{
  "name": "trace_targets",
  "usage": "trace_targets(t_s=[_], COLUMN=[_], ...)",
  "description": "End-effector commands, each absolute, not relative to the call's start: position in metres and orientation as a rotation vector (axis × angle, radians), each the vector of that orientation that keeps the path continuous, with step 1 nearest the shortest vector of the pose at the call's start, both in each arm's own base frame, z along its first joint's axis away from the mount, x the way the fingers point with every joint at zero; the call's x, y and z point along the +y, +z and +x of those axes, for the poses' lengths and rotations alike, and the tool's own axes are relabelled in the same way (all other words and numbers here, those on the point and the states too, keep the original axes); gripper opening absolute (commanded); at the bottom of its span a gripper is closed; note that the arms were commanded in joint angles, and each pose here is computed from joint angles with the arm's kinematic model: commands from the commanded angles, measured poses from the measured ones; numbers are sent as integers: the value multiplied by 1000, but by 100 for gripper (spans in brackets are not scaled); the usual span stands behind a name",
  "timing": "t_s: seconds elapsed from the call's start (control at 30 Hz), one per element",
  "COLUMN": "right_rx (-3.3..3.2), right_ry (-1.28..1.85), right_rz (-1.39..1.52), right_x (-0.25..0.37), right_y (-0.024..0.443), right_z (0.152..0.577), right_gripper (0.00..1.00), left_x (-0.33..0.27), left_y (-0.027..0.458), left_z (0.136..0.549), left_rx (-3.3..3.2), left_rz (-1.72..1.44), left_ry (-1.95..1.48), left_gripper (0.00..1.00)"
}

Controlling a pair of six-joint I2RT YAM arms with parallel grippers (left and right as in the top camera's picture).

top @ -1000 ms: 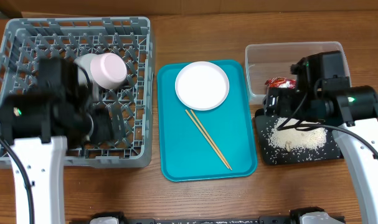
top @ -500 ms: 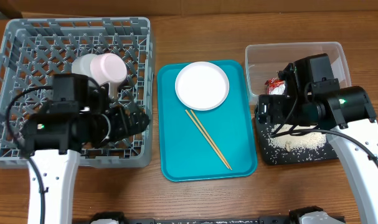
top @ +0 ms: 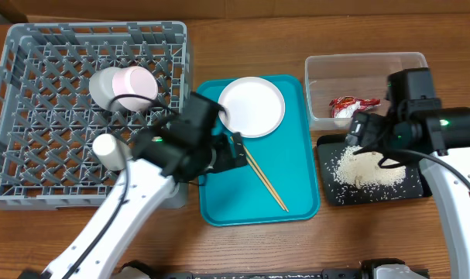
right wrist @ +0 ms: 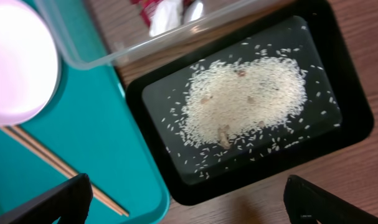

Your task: Sort waste into correct bins and load items into the dishwasher

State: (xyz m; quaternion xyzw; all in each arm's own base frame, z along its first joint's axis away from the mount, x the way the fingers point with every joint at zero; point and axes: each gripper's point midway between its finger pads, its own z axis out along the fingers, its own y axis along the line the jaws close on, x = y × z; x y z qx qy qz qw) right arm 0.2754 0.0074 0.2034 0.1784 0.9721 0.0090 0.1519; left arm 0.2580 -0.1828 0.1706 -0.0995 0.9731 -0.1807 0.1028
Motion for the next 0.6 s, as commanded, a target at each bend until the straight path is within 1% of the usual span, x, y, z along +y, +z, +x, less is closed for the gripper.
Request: trace_targets(t_s=[0.0, 0.1, 0.23, 0.27, 0.37, 0.57], right_rx=[2761, 2759, 2763, 2766, 2768, 2771], right_ry=[45, 42, 29, 26, 26, 26], right_rz=[632, 696, 713, 714, 715, 716], right_x=[-9, -20, -29, -29, -29, -29], right_y=[207, 206, 205, 205, 205, 205], right_z=[275, 272, 269, 268, 268, 267], right_gripper=[100, 100, 100, 100, 100, 100], left_x=[-197, -222, -234, -235, -237, -239], left_y=[145, 130, 107, 100, 77, 31], left_z=[267, 275, 283, 284, 286, 290], left_rx=[2870, 2876, 2910, 2924, 2957, 3014], left_rz=[-326, -273, -274, -320, -503, -579], left_ry=[-398, -450, -450, -444, -408, -319], left_gripper=[100, 100, 98, 97, 84, 71])
